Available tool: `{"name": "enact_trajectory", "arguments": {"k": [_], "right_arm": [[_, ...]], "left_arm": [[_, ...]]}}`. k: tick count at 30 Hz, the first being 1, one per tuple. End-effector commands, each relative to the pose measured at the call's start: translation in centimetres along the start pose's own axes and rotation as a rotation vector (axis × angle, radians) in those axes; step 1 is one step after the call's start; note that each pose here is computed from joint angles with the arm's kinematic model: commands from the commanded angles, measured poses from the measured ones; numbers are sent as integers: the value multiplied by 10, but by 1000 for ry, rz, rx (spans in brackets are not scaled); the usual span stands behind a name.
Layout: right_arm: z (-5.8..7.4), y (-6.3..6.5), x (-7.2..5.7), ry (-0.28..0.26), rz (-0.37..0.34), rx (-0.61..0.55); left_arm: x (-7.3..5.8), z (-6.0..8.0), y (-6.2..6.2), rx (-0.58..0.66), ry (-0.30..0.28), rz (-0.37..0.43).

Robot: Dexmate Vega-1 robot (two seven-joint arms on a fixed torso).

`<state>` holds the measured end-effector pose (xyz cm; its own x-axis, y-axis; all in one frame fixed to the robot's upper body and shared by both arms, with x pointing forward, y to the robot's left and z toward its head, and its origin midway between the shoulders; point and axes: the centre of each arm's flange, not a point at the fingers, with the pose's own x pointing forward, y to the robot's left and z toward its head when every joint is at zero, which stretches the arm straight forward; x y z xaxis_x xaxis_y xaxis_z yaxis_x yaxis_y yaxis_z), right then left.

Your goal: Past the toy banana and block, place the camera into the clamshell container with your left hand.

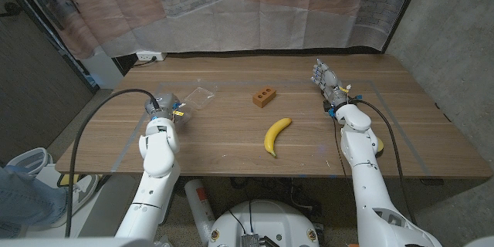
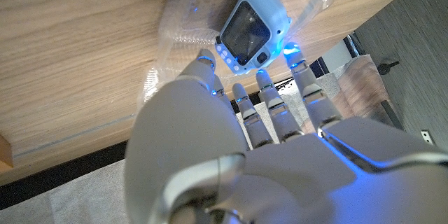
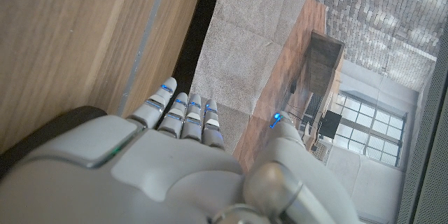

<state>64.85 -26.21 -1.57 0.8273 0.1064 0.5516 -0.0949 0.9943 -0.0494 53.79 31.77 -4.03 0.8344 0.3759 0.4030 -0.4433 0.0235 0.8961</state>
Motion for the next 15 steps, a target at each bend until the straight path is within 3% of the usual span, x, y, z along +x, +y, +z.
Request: {"name": "enact_trajectory", "arguments": {"k": [1, 15], "right_arm": [[1, 1, -1, -4, 1, 6], [1, -1, 2, -11, -6, 26]], "left_arm": [[-5, 1, 11, 2, 10, 25], [-7, 8, 31, 7, 5, 70]]}}
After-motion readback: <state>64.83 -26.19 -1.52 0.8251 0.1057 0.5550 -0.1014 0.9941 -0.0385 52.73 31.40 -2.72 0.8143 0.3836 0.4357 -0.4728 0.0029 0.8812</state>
